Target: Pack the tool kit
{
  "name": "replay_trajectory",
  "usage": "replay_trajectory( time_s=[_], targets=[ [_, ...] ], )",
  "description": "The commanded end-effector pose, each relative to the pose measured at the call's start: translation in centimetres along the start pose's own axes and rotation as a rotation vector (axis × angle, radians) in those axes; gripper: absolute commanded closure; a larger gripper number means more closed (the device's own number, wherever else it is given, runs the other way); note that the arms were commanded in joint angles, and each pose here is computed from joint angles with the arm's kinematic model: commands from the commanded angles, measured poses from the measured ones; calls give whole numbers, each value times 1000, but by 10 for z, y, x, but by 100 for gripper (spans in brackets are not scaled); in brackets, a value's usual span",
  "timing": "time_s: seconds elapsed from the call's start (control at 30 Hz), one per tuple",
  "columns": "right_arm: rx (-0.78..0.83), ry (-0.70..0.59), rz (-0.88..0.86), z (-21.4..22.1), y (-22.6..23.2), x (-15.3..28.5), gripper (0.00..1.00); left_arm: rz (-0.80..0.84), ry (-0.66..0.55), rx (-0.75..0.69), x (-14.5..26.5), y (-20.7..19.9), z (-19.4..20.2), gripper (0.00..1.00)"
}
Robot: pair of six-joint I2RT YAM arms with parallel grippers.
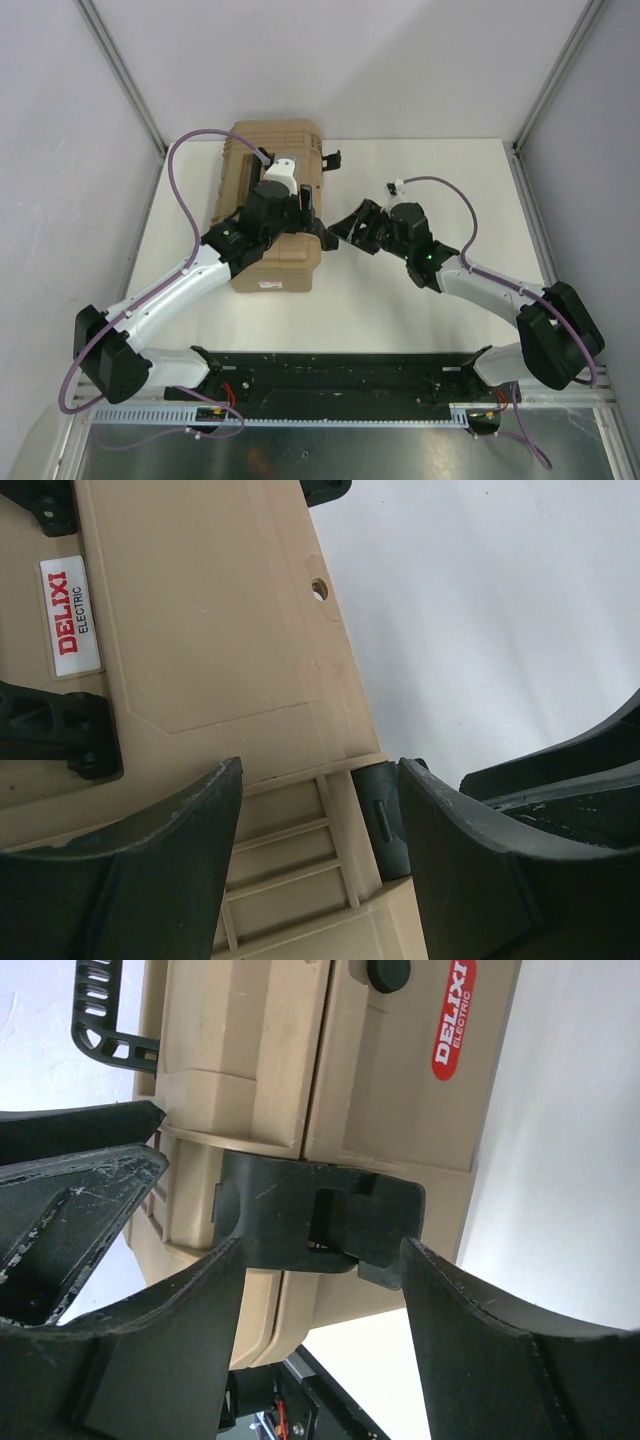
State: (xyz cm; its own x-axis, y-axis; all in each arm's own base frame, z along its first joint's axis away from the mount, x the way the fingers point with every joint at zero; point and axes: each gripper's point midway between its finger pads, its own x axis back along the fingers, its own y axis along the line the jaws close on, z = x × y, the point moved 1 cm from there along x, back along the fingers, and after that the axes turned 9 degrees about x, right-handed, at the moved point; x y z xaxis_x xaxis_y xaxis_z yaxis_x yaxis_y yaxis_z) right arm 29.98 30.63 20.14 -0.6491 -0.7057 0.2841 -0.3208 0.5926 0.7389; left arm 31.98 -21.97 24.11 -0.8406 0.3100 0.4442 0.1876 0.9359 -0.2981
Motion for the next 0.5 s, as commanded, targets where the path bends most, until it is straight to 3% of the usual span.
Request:
replay_trajectory(
  time_s=[0.0,0.47],
  targets=[
    [14,-40,-88,-19,24,-3,32,-92,301,-48,5,32,83,32],
    [-65,64,-94,8,9,-23,31,-98,314,-51,5,35,89,32]
  ],
)
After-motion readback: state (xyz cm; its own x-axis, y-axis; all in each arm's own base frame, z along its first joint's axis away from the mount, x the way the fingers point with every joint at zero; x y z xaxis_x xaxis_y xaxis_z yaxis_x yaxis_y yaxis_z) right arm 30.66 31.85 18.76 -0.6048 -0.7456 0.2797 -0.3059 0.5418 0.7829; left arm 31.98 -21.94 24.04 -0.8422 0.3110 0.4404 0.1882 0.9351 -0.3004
